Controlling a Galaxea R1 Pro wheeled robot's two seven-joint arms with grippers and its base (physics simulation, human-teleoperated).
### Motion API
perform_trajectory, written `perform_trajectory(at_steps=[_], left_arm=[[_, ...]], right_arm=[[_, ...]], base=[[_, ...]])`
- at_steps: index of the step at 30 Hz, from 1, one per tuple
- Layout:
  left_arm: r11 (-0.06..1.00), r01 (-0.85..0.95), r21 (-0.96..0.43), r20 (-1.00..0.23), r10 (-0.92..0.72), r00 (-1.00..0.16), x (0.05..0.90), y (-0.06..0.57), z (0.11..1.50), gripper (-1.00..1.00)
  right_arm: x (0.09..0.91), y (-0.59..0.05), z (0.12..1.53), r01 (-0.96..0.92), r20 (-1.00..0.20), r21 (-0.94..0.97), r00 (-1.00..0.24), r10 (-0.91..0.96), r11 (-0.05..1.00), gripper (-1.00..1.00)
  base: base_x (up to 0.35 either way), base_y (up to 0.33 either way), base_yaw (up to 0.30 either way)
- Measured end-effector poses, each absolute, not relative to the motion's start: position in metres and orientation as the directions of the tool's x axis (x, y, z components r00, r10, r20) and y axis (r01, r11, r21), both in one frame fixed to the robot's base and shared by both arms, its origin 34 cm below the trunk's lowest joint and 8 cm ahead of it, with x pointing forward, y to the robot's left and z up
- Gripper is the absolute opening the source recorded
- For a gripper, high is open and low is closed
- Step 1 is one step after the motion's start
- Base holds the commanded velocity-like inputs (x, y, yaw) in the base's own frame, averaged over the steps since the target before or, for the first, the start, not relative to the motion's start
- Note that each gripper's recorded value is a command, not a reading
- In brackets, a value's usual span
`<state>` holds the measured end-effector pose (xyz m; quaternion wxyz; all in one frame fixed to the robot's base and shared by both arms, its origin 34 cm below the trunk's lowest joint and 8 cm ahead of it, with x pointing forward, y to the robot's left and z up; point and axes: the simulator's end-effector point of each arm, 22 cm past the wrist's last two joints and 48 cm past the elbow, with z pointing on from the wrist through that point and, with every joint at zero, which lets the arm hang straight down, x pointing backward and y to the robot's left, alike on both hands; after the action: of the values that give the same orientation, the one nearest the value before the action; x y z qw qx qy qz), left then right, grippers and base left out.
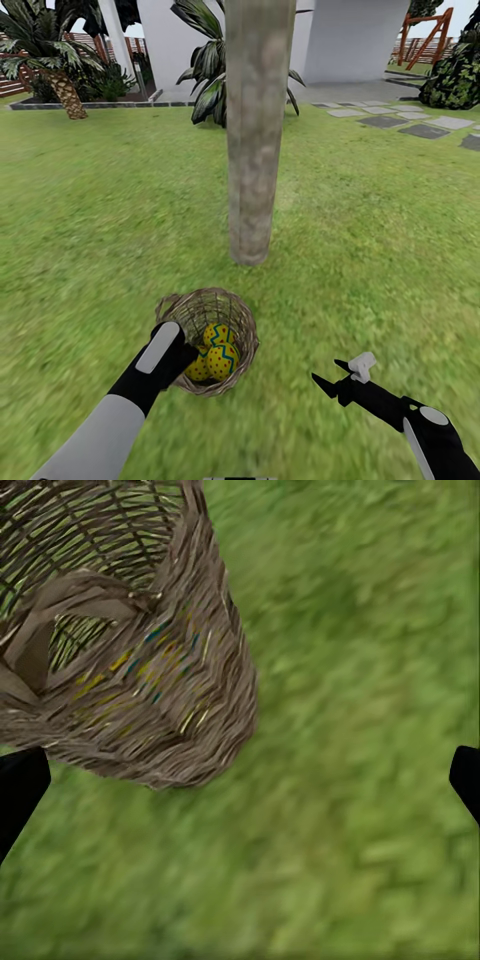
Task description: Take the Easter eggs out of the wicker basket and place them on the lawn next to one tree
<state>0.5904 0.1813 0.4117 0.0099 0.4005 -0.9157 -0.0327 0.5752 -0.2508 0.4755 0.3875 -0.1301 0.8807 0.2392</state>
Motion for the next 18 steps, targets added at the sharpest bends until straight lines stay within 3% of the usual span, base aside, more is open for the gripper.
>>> perform_trajectory(at_steps=[4,18], left_arm=[[0.698,-0.715,0.042,-0.012,-0.715,-0.699,0.597,0.178,0.419,1.00],[0.804,-0.560,-0.199,-0.002,-0.572,-0.820,0.621,0.124,0.428,1.00]], right_arm=[[0.576,-0.251,0.478,-0.417,-0.749,0.317,-0.661,-0.044,0.852,1.00],[0.577,-0.251,0.480,-0.418,-0.752,0.314,-0.658,-0.046,0.853,1.00]], base=[[-0.001,0.149,0.000],[0.000,0.285,0.000]])
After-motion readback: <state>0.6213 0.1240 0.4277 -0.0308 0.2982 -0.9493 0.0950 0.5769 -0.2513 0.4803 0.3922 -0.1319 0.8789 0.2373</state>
